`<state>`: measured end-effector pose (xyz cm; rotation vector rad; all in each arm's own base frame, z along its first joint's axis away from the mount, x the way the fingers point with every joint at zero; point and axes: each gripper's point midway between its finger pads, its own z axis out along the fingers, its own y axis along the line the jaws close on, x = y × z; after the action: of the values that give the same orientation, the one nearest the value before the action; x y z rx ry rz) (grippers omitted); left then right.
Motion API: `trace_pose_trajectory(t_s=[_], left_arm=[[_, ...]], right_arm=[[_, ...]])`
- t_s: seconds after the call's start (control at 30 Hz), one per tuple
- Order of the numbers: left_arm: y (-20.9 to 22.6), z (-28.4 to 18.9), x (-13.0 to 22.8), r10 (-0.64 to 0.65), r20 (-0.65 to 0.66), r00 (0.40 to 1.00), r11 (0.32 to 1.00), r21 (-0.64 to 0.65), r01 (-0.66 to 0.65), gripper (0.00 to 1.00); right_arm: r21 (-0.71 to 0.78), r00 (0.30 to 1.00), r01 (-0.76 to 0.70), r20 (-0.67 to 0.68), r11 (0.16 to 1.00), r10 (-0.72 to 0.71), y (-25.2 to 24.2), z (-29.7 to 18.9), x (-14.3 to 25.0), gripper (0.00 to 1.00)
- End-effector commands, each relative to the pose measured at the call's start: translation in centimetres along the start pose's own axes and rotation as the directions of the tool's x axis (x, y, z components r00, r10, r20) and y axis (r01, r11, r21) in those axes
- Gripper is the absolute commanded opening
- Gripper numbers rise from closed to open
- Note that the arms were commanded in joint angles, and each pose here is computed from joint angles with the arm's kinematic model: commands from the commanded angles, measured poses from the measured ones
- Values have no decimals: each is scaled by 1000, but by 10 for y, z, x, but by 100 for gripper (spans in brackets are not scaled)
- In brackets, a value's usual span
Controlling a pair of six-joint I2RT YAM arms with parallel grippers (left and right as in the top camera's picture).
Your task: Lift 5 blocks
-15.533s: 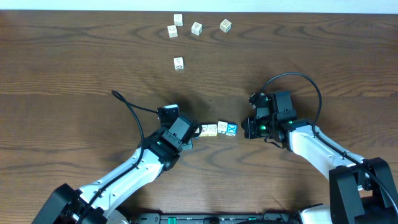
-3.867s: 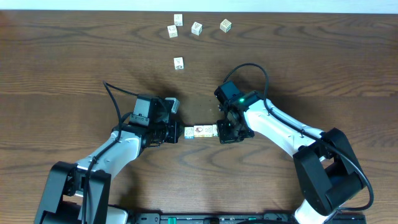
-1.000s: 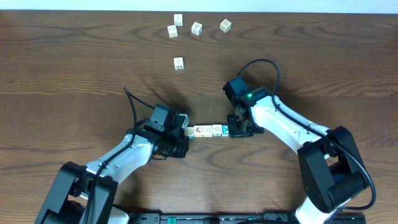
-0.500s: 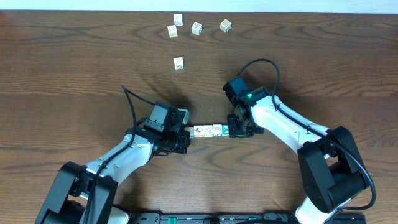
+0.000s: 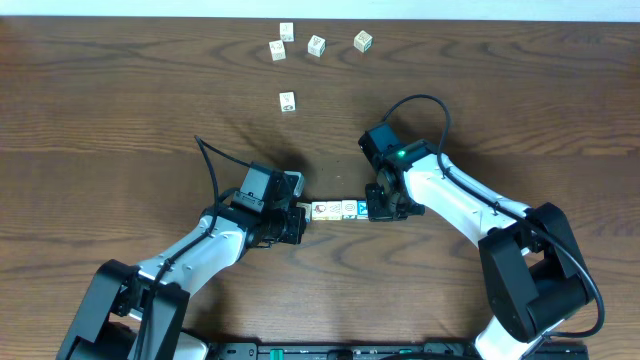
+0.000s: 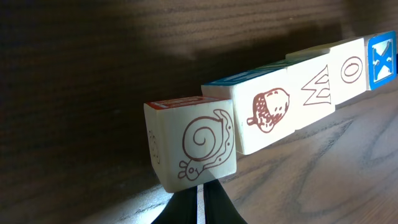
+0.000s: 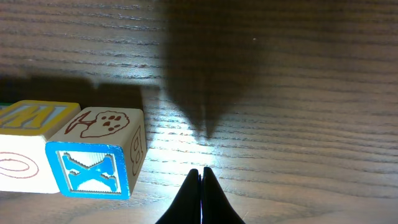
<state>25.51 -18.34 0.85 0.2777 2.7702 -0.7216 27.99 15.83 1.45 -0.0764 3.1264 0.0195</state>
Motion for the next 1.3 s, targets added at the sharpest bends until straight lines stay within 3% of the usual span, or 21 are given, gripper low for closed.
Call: trace_pose_trajectory(t_s=[0.0, 1.1, 1.27], left_arm=[[2, 1, 1, -6, 0, 1000, 1000, -9, 6, 7], [-19, 6, 9, 36, -18, 999, 999, 16, -35, 7], [-30, -10, -2, 58, 41, 997, 997, 39, -60, 7]], right_arm=[[-2, 1000, -19, 12, 1000, 19, -1, -3, -5, 1], [-1, 1000, -11, 11, 1000, 11, -1, -3, -5, 1], [10, 1000, -11, 14, 1000, 11, -3, -3, -5, 1]])
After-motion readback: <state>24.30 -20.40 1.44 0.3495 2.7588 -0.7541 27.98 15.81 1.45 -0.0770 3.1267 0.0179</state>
